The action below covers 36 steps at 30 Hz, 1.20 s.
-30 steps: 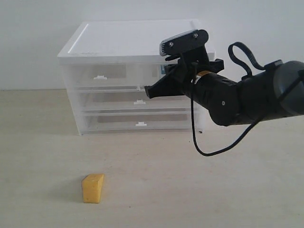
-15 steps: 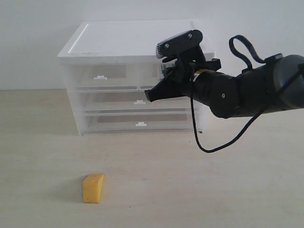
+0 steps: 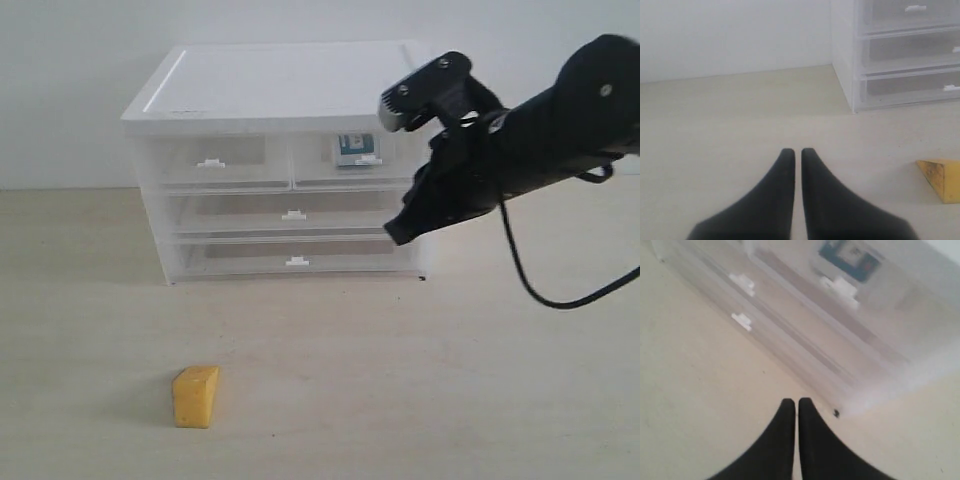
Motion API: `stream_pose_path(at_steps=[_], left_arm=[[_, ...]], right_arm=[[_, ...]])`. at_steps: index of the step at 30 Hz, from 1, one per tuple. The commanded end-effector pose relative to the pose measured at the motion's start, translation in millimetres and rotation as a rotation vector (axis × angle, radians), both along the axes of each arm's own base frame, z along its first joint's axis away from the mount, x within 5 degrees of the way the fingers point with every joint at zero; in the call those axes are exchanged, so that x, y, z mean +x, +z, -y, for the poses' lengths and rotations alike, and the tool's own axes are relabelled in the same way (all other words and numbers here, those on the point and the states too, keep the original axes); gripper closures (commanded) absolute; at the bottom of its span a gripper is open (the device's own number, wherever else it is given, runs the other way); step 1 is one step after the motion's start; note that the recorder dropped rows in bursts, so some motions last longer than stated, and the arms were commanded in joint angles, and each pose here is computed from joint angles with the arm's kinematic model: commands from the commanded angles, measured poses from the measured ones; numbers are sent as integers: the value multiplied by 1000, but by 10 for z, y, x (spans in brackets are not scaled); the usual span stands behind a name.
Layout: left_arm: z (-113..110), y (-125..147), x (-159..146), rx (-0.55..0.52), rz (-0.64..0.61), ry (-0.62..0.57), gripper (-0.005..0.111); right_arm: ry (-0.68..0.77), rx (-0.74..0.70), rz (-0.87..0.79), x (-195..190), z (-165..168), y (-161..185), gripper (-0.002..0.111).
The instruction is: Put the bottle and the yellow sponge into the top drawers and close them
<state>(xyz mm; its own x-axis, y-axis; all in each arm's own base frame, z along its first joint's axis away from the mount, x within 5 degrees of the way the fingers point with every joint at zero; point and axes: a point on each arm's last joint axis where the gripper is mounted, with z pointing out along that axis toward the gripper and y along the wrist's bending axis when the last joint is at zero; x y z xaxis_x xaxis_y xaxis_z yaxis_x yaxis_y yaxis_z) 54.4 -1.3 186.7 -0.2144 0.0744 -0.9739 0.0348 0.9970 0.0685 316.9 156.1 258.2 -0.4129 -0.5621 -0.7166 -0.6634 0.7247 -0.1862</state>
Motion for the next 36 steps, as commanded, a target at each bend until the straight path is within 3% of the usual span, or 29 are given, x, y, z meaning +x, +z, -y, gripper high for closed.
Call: stream_pose_path(at_steps=[1,10,13,16,21,36], left_arm=[[-1,-3,1,1,9,3,103],[-1,-3,1,1,9,3,103],[-1,-3,1,1,9,3,103],[-1,-3,1,1,9,3,103],[-1,-3,1,1,9,3,103],[-1,-3,1,1,9,3,103]], right_arm=[[-145,25,-85,17,460,113,108],[-493,1,-68,-72,1175,409,108],[-564,-43,35,-195,1312,608,108],[-635,47,168,-395,1368,749,108],[-642,197,305,-766,1383,849,108],[-633,364,469,-1836,1487,678,108]])
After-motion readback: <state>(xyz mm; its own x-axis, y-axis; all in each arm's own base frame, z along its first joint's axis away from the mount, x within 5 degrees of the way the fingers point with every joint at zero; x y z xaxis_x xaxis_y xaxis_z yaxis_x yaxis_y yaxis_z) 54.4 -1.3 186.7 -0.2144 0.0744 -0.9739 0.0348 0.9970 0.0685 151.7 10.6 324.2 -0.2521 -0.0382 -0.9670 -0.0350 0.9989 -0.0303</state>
